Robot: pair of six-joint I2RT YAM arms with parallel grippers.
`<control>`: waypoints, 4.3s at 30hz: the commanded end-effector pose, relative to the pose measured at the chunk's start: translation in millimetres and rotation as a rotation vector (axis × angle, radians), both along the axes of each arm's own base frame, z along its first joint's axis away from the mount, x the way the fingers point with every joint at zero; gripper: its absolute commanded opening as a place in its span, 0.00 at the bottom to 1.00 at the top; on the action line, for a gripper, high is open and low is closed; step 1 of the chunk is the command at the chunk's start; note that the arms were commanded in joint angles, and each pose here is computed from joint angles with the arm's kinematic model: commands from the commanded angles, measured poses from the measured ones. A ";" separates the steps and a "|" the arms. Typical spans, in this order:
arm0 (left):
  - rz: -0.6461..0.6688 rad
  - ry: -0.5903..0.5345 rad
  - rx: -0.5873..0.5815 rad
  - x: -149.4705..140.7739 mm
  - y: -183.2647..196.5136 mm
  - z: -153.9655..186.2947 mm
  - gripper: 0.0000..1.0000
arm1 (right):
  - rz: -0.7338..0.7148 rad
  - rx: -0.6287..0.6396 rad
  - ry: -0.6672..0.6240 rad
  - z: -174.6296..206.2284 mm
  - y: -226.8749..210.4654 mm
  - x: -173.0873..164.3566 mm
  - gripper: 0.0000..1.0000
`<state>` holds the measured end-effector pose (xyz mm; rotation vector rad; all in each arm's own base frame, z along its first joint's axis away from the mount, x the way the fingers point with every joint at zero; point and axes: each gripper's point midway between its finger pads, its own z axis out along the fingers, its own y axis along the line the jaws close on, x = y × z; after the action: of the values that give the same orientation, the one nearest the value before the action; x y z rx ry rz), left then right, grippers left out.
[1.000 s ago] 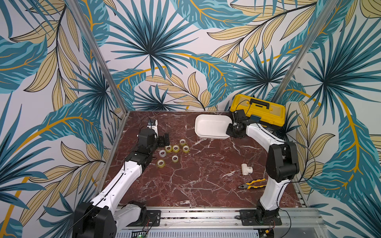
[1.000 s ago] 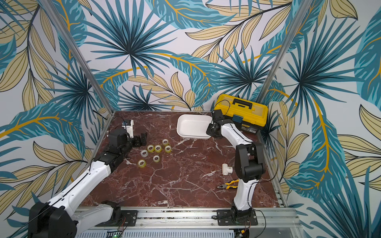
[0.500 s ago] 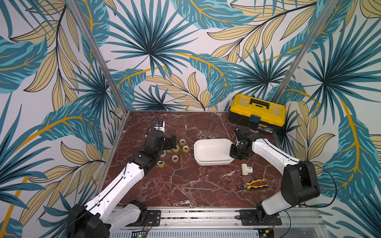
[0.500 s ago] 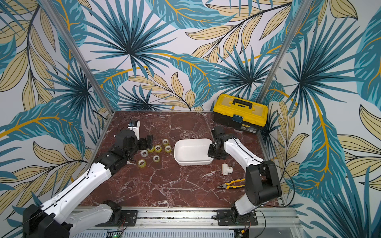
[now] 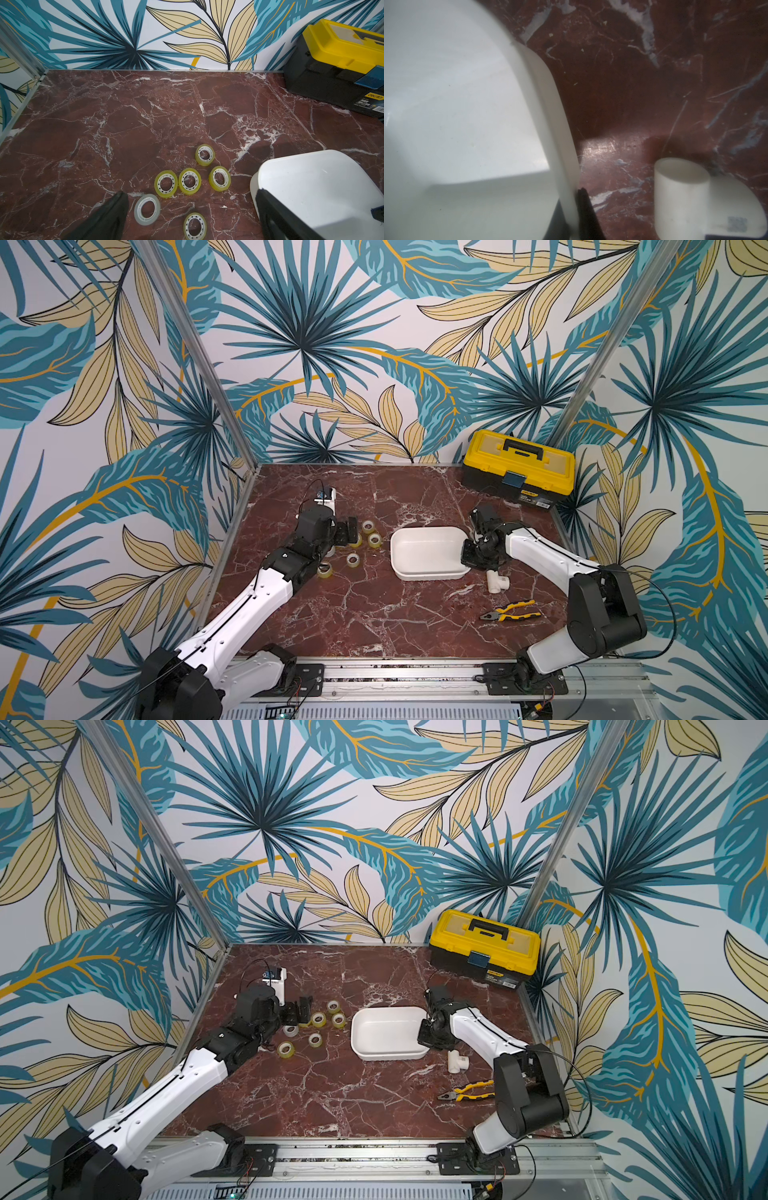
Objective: Put the transparent tape into the storage box
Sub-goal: Place the storage box at the center of the board, then pick up the tape at the center of the board, then place the tape in the storage box.
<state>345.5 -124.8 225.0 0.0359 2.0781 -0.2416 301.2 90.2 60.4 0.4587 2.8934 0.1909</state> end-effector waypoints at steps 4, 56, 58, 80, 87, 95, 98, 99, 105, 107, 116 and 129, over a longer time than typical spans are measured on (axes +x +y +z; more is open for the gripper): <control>-0.018 0.042 0.000 -4.8 -3.0 -19.0 1.00 | -0.026 -0.039 0.010 -6.8 -6.5 -9.5 0.09; 0.533 0.601 -0.143 -73.9 100.4 -172.5 0.88 | 0.127 -0.053 -0.156 90.5 27.7 27.8 1.00; 0.520 0.612 -0.151 -70.5 97.6 -177.8 0.88 | 0.127 -0.052 -0.156 90.6 27.9 27.7 1.00; 0.545 0.702 -0.116 -77.1 101.4 -211.3 0.56 | 0.105 -0.070 -0.170 98.0 24.7 32.3 1.00; 0.516 0.680 -0.111 -69.1 98.9 -203.1 0.07 | 0.091 -0.078 -0.192 105.2 21.7 32.6 1.00; 0.493 0.620 -0.106 -65.3 100.2 -179.6 0.00 | 0.079 -0.074 -0.219 115.0 20.1 32.2 1.00; 0.470 0.548 -0.099 -59.6 101.6 -148.2 0.00 | 0.079 -0.079 -0.233 119.7 18.7 32.9 1.00; 0.455 0.518 -0.098 -57.1 101.4 -135.1 0.00 | 0.076 -0.083 -0.240 121.4 18.0 33.8 1.00; 0.311 0.391 -0.056 -37.8 79.8 -64.1 0.00 | 0.083 -0.097 -0.263 129.7 17.1 40.4 1.00; 0.223 0.349 -0.017 -29.8 57.1 -41.2 0.00 | 0.082 -0.093 -0.268 132.3 17.8 41.6 1.00; -0.188 0.310 0.073 -0.3 -89.2 -5.0 0.00 | 0.069 -0.094 -0.318 151.9 13.0 38.5 1.00; -0.515 0.394 0.098 9.8 -251.6 -68.1 0.00 | 0.035 -0.083 -0.316 144.8 7.3 24.7 1.00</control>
<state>345.6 -350.2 149.1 0.5964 2.4926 -0.4155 333.4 102.1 220.7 0.3020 2.5552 0.1673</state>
